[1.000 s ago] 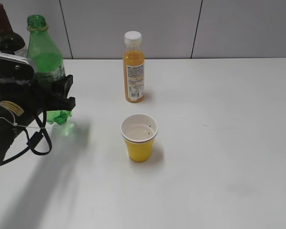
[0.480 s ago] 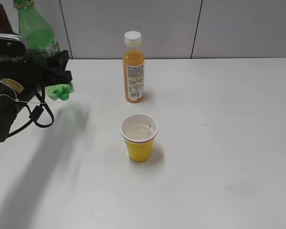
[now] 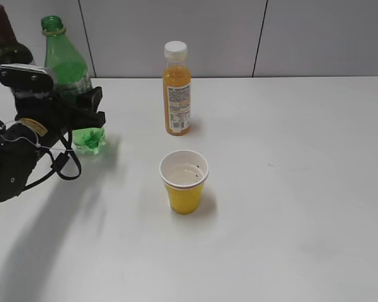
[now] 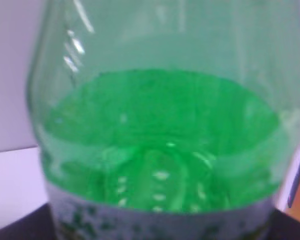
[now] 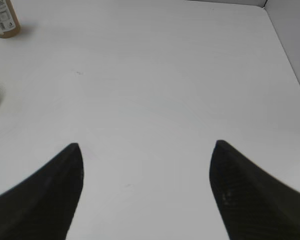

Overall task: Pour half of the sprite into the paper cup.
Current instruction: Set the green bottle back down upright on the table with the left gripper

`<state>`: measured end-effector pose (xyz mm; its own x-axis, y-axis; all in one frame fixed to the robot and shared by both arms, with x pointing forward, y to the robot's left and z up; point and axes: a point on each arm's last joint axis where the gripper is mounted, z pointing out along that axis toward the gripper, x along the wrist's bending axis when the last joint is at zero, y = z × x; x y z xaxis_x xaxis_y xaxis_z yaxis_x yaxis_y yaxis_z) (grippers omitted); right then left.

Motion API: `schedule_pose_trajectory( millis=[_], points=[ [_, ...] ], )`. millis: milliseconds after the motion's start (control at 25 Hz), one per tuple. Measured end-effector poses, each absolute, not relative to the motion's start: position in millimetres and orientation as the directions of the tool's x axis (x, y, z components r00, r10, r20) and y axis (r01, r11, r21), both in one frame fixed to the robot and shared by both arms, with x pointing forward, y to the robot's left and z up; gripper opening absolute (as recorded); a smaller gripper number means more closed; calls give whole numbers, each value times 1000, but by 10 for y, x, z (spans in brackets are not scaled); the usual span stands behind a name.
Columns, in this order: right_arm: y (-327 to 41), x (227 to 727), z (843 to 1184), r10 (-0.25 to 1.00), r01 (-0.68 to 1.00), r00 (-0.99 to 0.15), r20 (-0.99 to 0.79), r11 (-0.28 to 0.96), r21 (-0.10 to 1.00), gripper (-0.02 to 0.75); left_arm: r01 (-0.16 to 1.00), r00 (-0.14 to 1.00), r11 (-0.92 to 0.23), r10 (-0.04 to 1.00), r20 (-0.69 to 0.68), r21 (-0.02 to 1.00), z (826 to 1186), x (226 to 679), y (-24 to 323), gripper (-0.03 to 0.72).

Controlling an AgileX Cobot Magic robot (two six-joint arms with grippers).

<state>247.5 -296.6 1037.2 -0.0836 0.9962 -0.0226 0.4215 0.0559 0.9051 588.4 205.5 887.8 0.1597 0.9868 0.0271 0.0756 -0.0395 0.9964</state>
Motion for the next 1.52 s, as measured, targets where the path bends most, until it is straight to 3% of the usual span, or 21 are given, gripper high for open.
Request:
schedule_pose_trajectory(
  millis=[440, 640, 800, 1280, 1520],
  points=[
    [-2966, 2475, 10372, 996, 422, -84, -23, 56, 905, 592, 114, 156, 26, 987, -44, 993, 8757, 5885, 2051, 452],
    [-2966, 2475, 10372, 996, 422, -84, -23, 56, 905, 592, 91, 157, 30, 987, -44, 995, 8779, 5889, 2050, 636],
    [-2966, 2475, 10372, 996, 422, -84, -23, 56, 905, 592, 79, 156, 33, 987, -45, 996, 8803, 5891, 2051, 686],
    [-2966, 2475, 10372, 996, 422, -84, -23, 56, 905, 592, 122, 159, 18, 987, -37, 992, 8992, 5385, 2203, 687],
    [-2966, 2475, 10372, 996, 422, -84, -23, 56, 905, 592, 119, 157, 19, 987, -38, 993, 9118, 5156, 2277, 650]
  ],
)
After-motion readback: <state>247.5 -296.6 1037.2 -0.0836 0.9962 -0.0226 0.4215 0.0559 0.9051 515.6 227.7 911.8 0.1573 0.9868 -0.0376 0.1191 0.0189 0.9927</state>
